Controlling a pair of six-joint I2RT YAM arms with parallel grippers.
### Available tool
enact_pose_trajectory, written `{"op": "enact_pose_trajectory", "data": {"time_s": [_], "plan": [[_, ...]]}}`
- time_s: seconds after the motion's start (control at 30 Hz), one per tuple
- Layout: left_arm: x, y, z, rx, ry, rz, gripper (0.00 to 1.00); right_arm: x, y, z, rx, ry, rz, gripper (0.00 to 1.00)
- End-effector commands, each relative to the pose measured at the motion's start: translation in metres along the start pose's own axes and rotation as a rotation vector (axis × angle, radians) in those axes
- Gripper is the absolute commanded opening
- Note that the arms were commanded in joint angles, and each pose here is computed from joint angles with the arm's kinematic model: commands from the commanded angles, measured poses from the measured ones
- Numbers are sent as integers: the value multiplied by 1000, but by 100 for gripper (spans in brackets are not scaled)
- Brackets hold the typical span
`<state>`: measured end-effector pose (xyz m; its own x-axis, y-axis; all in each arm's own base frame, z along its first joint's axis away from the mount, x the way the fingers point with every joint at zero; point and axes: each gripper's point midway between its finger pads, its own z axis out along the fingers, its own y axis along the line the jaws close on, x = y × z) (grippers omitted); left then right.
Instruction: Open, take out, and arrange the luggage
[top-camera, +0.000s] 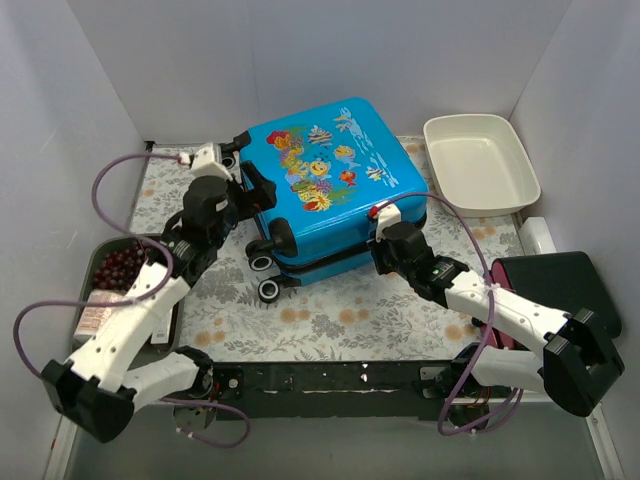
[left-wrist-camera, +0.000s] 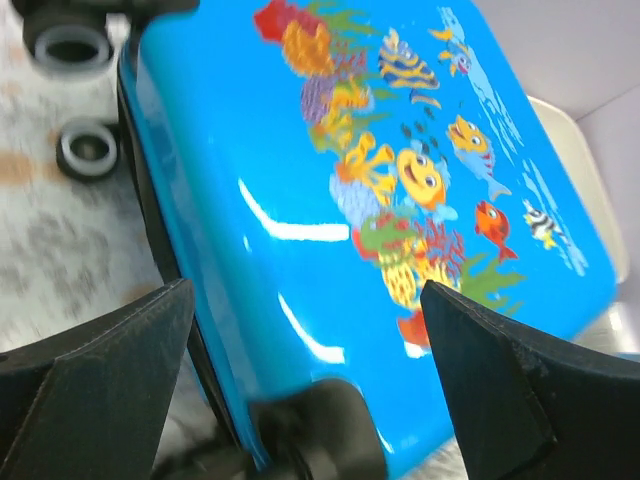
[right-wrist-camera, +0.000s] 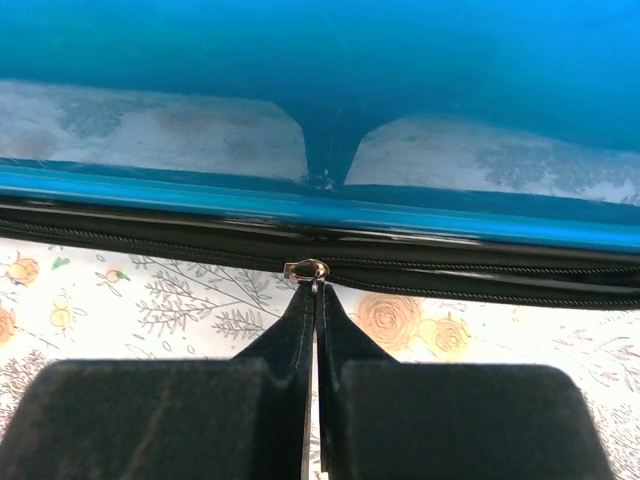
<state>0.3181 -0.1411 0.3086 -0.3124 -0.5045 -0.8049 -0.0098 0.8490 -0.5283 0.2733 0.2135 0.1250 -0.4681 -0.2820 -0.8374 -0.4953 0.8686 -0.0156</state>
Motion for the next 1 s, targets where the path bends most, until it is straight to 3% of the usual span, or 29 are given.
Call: {"op": "enact_pose_trajectory", "data": {"time_s": [0.0,0.03,0.17,0.37,0.5,0.63,0.8,0.97], "plan": [[-77,-37,16,204,-194,368,98,-2,-20,-7,50,-24,-31,1],[-87,-52,14,314,-214,468,98,-1,-15,-7,15,-27,-48,1],[-110,-18,42,372,-180,669,98,0,-4,-5,-51,-32,-59,1],[-62,10,89,547,-1,991,98,4,5,-7,-108,-28,-78,1],[-66,41,123,506,53,1067,98,5,6,-7,-114,-24,-86,1],[-49,92,165,443,184,1034,98,8,8,-6,-125,-14,-89,1],[-31,118,196,402,272,1007,98,10,7,-8,-124,-10,-90,1],[-35,128,217,362,276,1024,98,10,12,-7,-151,-12,-90,1]]}}
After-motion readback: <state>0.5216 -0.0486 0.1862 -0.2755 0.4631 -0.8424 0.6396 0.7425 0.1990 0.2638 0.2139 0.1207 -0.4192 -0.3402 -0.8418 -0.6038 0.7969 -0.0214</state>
